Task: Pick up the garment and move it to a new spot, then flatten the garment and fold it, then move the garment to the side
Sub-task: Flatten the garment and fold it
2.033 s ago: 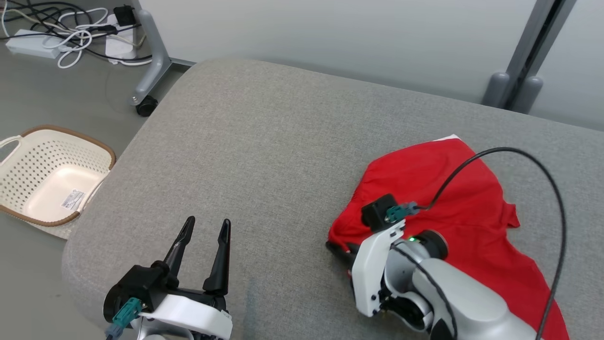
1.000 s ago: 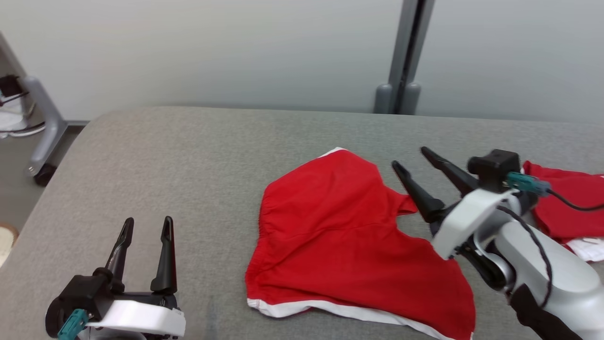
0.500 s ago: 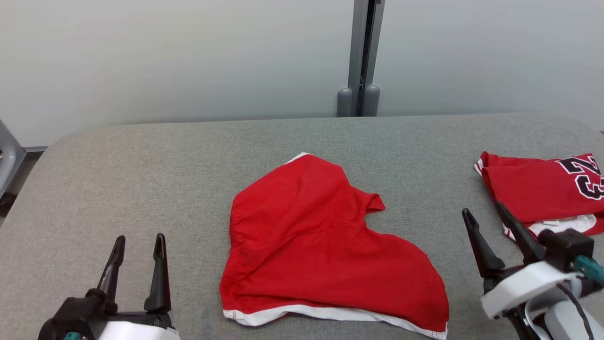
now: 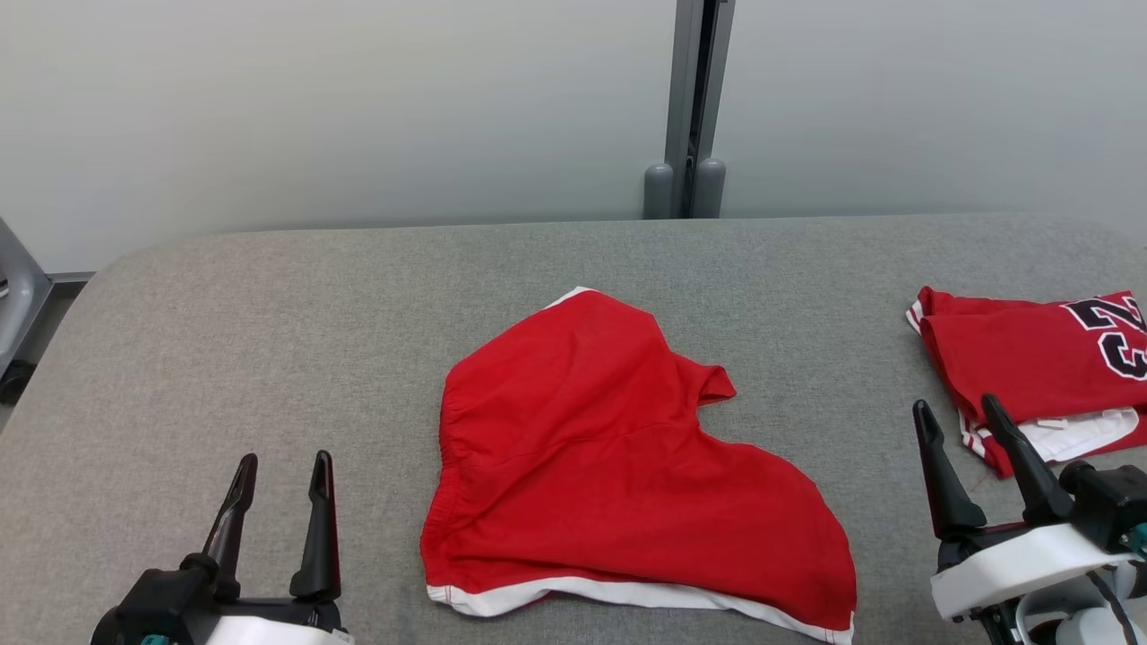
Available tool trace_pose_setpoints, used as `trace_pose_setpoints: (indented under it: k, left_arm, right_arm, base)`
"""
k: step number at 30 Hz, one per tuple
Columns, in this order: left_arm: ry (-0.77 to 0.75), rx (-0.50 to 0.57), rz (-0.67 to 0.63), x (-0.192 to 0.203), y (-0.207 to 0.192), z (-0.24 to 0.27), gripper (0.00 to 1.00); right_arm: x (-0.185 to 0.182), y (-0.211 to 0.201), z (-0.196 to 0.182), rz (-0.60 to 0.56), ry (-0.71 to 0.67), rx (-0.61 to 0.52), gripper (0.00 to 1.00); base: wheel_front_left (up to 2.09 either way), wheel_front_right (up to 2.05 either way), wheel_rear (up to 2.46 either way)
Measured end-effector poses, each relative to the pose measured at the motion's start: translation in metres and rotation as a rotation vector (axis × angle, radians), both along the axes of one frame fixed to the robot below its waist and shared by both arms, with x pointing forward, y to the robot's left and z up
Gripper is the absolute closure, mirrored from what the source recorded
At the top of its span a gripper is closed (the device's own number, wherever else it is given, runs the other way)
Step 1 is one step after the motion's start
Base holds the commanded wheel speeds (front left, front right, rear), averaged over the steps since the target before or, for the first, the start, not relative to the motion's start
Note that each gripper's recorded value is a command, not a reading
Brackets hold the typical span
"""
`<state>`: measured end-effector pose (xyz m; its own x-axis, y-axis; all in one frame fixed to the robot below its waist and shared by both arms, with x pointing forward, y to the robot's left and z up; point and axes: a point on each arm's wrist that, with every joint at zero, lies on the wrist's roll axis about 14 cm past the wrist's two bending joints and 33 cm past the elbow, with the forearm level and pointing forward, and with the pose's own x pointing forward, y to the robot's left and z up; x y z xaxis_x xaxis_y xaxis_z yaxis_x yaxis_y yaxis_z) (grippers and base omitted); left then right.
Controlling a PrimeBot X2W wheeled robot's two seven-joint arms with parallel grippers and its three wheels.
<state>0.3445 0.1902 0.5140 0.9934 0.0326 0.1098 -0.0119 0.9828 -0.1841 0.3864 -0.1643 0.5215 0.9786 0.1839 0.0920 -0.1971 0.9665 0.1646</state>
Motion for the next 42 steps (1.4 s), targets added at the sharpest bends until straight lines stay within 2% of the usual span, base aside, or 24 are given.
trace_pose_setpoints:
  k: [17, 23, 26, 33, 40, 42]
  left_arm:
    - [-0.006, 0.003, 0.000, -0.001, -0.001, 0.002, 0.00]
    - [-0.007, 0.002, -0.004, 0.000, -0.003, 0.002, 0.00]
    - [0.045, -0.006, -0.028, 0.000, -0.007, -0.007, 0.00]
    - [0.226, -0.006, -0.108, -0.005, -0.020, -0.033, 0.00]
    - [0.356, -0.029, -0.189, -0.011, -0.038, -0.049, 0.00]
    - [0.416, -0.067, -0.234, -0.016, -0.049, -0.058, 0.00]
  right_arm:
    - [-0.004, 0.004, 0.003, -0.005, 0.011, 0.004, 0.00]
    - [-0.004, 0.000, 0.005, -0.017, 0.009, -0.002, 0.00]
    - [-0.004, -0.013, 0.004, -0.045, 0.031, 0.007, 0.00]
    - [-0.024, -0.018, -0.033, 0.044, 0.299, -0.017, 0.00]
    - [-0.068, 0.001, -0.087, 0.170, 0.625, 0.018, 0.00]
    - [-0.080, 0.005, -0.101, 0.190, 0.701, 0.033, 0.00]
  base:
    - [0.00, 0.00, 0.00]
    - [0.00, 0.00, 0.00]
    - [0.00, 0.00, 0.00]
    - [0.00, 0.00, 0.00]
    - [0.00, 0.00, 0.00]
    - [0.00, 0.00, 0.00]
